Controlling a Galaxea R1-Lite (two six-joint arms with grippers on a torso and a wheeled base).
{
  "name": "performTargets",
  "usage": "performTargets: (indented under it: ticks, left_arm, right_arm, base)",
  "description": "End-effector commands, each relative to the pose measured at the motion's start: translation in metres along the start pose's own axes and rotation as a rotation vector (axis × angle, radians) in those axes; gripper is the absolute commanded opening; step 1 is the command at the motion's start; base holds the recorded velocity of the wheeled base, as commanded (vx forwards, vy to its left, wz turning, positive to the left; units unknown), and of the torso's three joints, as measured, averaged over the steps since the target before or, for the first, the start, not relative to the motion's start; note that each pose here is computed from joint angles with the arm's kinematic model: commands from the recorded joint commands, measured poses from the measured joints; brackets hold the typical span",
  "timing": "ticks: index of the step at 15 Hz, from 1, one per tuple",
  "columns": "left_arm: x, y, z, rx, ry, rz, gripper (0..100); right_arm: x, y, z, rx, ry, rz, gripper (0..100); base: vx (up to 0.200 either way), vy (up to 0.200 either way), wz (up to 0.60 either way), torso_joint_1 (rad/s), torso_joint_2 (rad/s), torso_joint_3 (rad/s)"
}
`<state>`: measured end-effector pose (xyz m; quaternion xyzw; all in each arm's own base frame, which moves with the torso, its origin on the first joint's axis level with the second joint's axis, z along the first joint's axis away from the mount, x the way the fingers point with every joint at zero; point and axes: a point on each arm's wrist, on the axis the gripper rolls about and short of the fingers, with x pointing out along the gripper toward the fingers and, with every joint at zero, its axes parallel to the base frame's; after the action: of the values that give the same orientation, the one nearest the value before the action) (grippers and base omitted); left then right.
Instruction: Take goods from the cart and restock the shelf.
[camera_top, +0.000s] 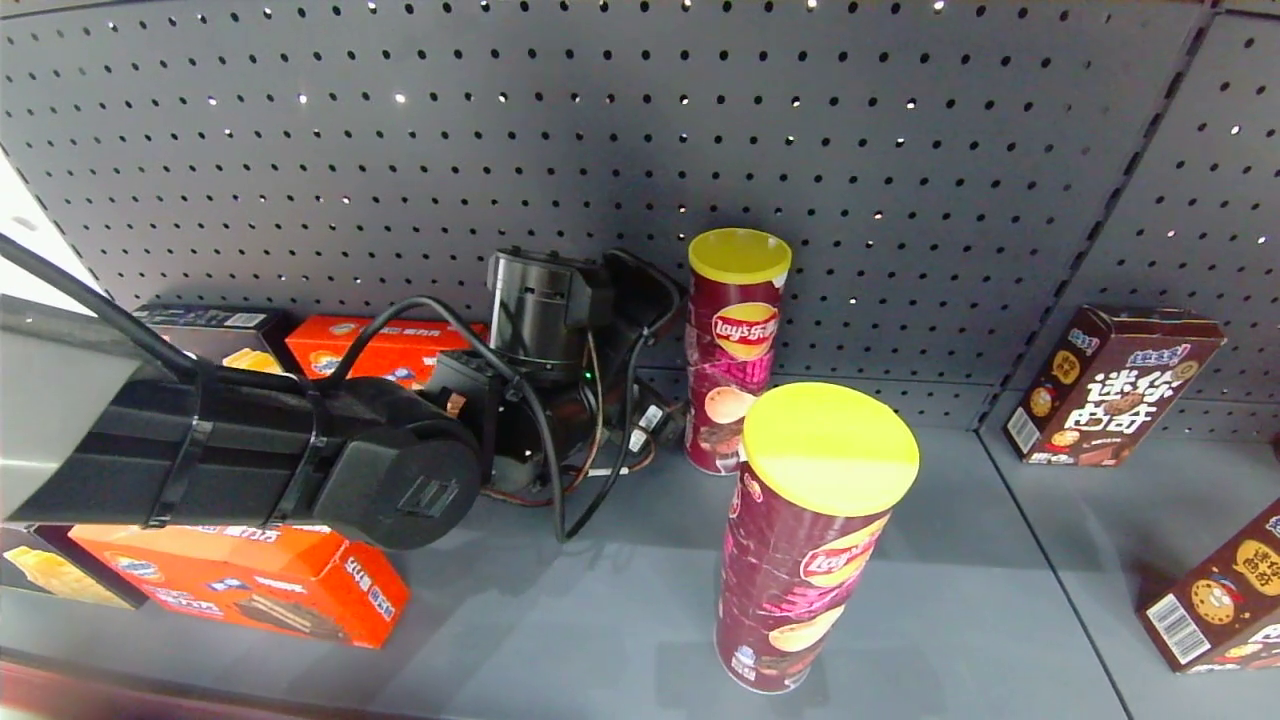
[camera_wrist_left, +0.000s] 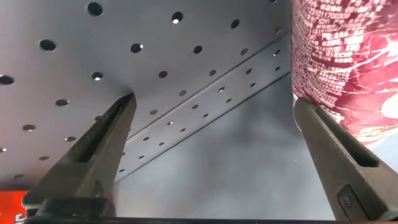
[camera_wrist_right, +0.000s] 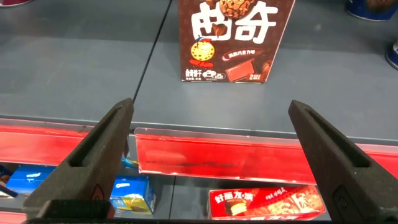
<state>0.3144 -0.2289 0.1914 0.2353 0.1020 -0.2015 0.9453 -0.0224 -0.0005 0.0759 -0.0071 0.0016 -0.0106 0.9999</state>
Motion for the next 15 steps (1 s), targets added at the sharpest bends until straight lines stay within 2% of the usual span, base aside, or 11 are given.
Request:
performTargets:
  ticks: [1, 6, 7, 9, 10, 11, 13, 14, 15]
  left_arm:
    - [0.0, -0.003, 0.001, 0.002, -0.005, -0.007, 100]
    - [-0.005, -0.005, 0.004, 0.0, -0.012, -0.01, 100]
    - [-0.011, 0.0, 0.008, -0.005, -0.026, -0.003, 100]
    - [-0.034, 0.016, 0.024, -0.023, -0.08, 0.024, 100]
    - [-0.04, 0.019, 0.026, -0.027, -0.091, 0.028, 100]
    - [-0.059, 0.03, 0.028, -0.032, -0.105, 0.046, 100]
    - [-0.089, 0.037, 0.022, -0.041, -0.111, 0.052, 100]
    - [-0.089, 0.037, 0.022, -0.041, -0.111, 0.052, 100]
    - [-0.111, 0.043, 0.019, -0.048, -0.128, 0.065, 100]
  right_arm:
    - [0.0, 0.0, 0.0, 0.0, 0.0, 0.0, 100]
    - [0.0, 0.0, 0.0, -0.001, 0.0, 0.0, 100]
    - [0.0, 0.0, 0.0, -0.001, 0.0, 0.0, 100]
    - [0.0, 0.0, 0.0, -0.001, 0.0, 0.0, 100]
    - [0.0, 0.0, 0.0, -0.001, 0.0, 0.0, 100]
    - [0.0, 0.0, 0.0, 0.0, 0.0, 0.0, 100]
    - [0.0, 0.0, 0.0, -0.001, 0.002, 0.0, 100]
    - [0.0, 0.0, 0.0, -0.001, 0.002, 0.0, 100]
    - [0.0, 0.0, 0.0, 0.0, 0.0, 0.0, 100]
  base:
    - [0.0, 0.0, 0.0, 0.0, 0.0, 0.0]
    - [0.0, 0.0, 0.0, 0.0, 0.0, 0.0]
    - [0.0, 0.0, 0.0, 0.0, 0.0, 0.0]
    - [0.0, 0.0, 0.0, 0.0, 0.0, 0.0]
    - [0.0, 0.0, 0.0, 0.0, 0.0, 0.0]
    - [0.0, 0.0, 0.0, 0.0, 0.0, 0.0]
    - [0.0, 0.0, 0.0, 0.0, 0.0, 0.0]
    - [0.0, 0.0, 0.0, 0.0, 0.0, 0.0]
    - [0.0, 0.0, 0.0, 0.0, 0.0, 0.0]
